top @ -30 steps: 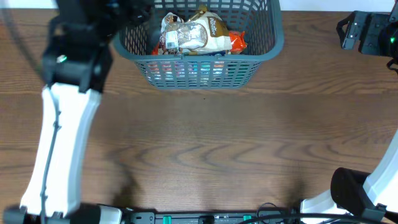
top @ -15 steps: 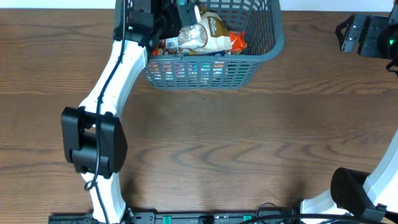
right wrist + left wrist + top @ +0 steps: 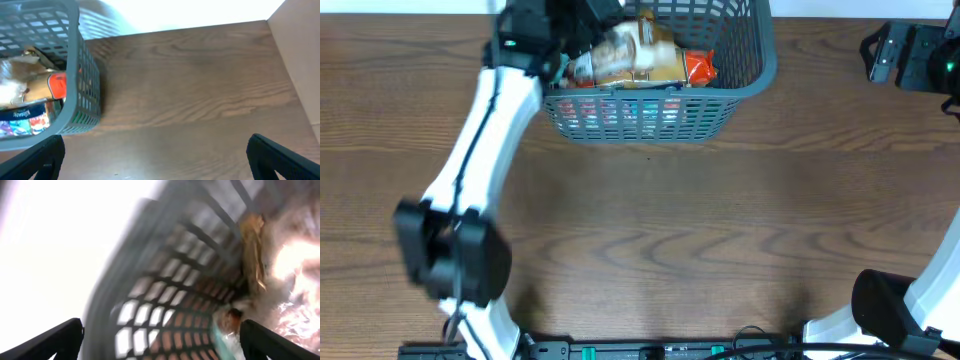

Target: Pack container

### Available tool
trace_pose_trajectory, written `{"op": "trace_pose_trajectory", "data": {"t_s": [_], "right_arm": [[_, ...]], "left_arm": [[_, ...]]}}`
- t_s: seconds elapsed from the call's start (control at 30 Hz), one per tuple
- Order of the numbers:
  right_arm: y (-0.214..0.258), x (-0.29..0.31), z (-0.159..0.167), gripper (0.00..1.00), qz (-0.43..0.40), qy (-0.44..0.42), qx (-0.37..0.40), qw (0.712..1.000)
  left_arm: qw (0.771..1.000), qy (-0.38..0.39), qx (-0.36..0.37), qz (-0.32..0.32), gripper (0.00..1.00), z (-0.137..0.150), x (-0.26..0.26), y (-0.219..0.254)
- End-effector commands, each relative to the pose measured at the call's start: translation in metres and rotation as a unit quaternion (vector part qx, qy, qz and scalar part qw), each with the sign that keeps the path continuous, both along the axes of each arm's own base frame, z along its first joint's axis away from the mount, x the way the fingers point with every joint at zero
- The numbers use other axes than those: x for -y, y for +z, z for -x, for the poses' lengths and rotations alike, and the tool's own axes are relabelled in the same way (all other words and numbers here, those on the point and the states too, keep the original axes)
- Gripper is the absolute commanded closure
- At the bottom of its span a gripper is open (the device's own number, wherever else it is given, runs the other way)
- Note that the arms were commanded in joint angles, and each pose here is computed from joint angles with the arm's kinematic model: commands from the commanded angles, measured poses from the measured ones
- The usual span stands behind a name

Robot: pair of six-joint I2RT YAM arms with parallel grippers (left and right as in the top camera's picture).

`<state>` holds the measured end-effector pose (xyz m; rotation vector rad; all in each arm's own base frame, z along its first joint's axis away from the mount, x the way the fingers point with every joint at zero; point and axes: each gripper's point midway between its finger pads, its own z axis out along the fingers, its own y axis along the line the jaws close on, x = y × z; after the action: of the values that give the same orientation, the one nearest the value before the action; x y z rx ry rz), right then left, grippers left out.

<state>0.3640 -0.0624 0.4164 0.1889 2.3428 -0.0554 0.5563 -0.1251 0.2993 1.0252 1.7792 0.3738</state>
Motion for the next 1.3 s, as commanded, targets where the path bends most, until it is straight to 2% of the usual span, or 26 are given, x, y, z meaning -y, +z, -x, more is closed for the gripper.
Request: {"op": "trace_pose_trajectory", "data": {"t_s": [0.0, 0.17, 0.33, 0.53, 0.7, 0.83, 0.97, 1.13, 1.27], "right_arm": [[0.001, 0.0, -0.004, 0.01, -0.003, -0.001, 0.006, 1.0], [0.012, 0.002, -0.013, 0.01, 0.002, -0.001, 0.035, 0.999], [0.022, 0.005, -0.029, 0.01, 0.018, 0.008, 0.065, 0.998], [-0.011, 0.006, -0.06, 0.01, 0.008, 0.024, 0.03, 0.999], [-0.071, 0.004, -0.08, 0.01, -0.017, 0.015, -0.05, 0.999], [-0.107, 0.008, -0.077, 0.01, -0.029, -0.012, -0.102, 0.994], [-0.117, 0.012, -0.061, 0.01, -0.022, -0.027, -0.125, 0.992], [-0.104, 0.008, -0.03, 0.01, -0.016, -0.031, -0.099, 0.994], [-0.113, -0.001, 0.006, 0.01, -0.017, -0.027, -0.081, 0.996]], "left_arm": [[0.982, 0.101, 0.02, 0.156, 0.02, 0.04, -0.037, 0.078], [0.939, 0.227, -0.068, 0.25, 0.02, 0.12, -0.1, 0.084], [0.881, 0.346, -0.117, 0.301, 0.02, 0.19, -0.157, 0.077], [0.855, 0.4, -0.138, 0.299, 0.02, 0.238, -0.185, 0.061], [0.855, 0.38, -0.173, 0.306, 0.02, 0.257, -0.172, 0.019], [0.866, 0.345, -0.198, 0.302, 0.02, 0.27, -0.158, -0.016], [0.877, 0.321, -0.21, 0.289, 0.01, 0.289, -0.149, -0.036], [0.893, 0.3, -0.176, 0.287, 0.01, 0.3, -0.142, -0.032], [0.901, 0.282, -0.158, 0.288, 0.02, 0.31, -0.135, -0.033]]}}
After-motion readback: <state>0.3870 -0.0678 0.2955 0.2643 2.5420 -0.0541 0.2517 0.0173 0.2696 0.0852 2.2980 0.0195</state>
